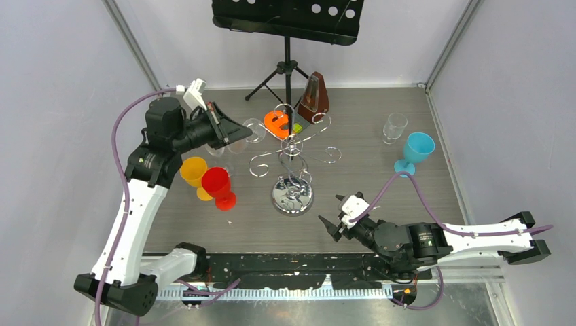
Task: Take the wine glass off the wine glass rack
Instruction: Pick up the wine glass from the wine rack.
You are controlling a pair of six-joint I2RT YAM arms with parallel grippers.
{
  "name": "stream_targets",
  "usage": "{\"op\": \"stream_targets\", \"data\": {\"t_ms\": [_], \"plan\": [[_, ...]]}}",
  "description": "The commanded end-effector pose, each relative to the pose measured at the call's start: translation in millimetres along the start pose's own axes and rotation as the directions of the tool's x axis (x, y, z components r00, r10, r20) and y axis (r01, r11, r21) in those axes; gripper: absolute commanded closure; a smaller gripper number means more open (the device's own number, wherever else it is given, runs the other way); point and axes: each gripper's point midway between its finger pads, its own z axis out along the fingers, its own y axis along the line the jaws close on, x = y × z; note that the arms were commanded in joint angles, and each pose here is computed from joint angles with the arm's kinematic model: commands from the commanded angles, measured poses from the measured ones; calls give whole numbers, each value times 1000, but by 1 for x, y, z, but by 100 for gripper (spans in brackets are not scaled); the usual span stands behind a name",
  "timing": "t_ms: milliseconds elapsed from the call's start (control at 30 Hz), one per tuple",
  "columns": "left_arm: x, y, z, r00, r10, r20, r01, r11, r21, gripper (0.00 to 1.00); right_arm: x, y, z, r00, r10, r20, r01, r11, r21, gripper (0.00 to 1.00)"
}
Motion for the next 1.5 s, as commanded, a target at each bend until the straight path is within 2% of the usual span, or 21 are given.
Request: {"op": "stream_targets", "data": {"t_ms": [0,333,667,1467], "plan": [[-16,-14,-2,997,69,31,-70,997,19,100,-16,-5,-1,998,47,48,-48,999,19,25],[-20,-23,10,997,78,-13,-77,994,76,100,-15,-11,-6,997,54,54,-55,998,27,25],[-3,-38,17,984,159,-84,-147,979,140,100,-13,-13,-7,997,62,53,-63,998,31,25],[36,-27,-16,975,193,-113,-179,976,128,100,-29,-8,-5,992,115,52,-117,993,26,25]]}}
